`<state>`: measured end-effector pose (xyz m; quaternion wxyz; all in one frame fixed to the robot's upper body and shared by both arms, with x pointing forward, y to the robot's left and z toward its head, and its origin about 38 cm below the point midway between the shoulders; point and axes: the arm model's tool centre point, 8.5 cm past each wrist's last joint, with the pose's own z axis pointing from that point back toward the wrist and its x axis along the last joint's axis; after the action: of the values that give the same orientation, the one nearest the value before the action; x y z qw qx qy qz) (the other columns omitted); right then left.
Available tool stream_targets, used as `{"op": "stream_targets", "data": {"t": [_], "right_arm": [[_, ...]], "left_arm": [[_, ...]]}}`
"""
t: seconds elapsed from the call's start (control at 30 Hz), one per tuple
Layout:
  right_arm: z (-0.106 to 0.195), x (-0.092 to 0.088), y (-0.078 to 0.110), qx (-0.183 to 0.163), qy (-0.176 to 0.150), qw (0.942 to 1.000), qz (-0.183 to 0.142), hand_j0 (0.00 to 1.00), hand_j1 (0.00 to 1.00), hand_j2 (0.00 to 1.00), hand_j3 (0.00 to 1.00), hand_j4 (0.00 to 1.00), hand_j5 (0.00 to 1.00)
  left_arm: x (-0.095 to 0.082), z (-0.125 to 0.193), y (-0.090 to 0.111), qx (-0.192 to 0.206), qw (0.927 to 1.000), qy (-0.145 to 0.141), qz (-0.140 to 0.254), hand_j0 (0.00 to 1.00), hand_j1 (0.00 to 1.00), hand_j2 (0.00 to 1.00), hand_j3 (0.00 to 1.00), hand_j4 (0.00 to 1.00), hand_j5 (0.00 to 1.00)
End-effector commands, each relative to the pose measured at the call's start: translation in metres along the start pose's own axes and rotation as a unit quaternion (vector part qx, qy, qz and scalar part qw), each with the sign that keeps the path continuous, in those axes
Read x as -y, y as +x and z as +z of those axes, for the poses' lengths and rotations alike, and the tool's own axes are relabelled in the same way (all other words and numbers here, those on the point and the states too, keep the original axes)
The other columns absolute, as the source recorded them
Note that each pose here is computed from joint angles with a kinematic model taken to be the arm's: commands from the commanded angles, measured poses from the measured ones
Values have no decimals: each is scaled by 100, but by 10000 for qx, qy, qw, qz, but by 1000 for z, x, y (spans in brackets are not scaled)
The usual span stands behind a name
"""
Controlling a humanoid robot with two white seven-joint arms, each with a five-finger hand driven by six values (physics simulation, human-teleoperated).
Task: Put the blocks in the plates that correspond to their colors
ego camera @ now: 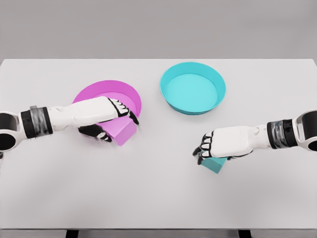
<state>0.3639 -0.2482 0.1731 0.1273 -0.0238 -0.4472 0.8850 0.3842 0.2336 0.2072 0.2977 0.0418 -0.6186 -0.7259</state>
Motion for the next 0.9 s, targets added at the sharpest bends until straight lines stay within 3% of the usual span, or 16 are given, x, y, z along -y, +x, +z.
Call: {"op": "stream_targets", "data": {"t": [0.0,0.23,0.3,0.4,0.47,0.5,0.6,0.77,0.87], "right_arm": [[1,-4,-1,-15,154,9997,172,65,65,65,65,65,65],[12,16,-10,-212,-71,9993,288,63,63,63,63,63,63],[15,21,-14,-266,-98,9990,341,63,63,63,63,63,63],[22,28,-23,-399,-152,9986,324,63,63,63,63,63,63],[25,33,-25,-433,-191,9983,332,63,63,63,63,63,63],[28,36,-27,-476,-224,9981,329,63,63,63,63,63,63],[37,47,-32,-591,-375,9970,345,63,63,63,63,63,63],[47,50,-49,-857,-417,9951,273,63,63,63,63,63,63],[50,58,-60,-974,-499,9937,228,63,63,63,63,63,63]], "left_arm": [[-7,11,-15,-283,9995,122,120,53,53,53,53,53,53],[-15,32,-70,-1096,9927,292,412,53,53,53,53,53,53],[-12,25,-80,-1161,9910,357,563,54,54,54,54,54,54],[-6,17,-84,-1161,9900,381,700,60,60,60,60,60,60],[-5,17,-85,-1168,9896,393,742,91,91,91,91,91,91],[-5,17,-85,-1176,9894,395,756,98,98,98,98,98,98],[-6,16,-85,-1150,9896,412,755,100,100,100,100,100,100],[-9,18,-84,-1106,9905,420,696,100,100,100,100,100,100],[-17,33,-84,-1078,9926,350,446,100,100,100,100,100,100]]}}
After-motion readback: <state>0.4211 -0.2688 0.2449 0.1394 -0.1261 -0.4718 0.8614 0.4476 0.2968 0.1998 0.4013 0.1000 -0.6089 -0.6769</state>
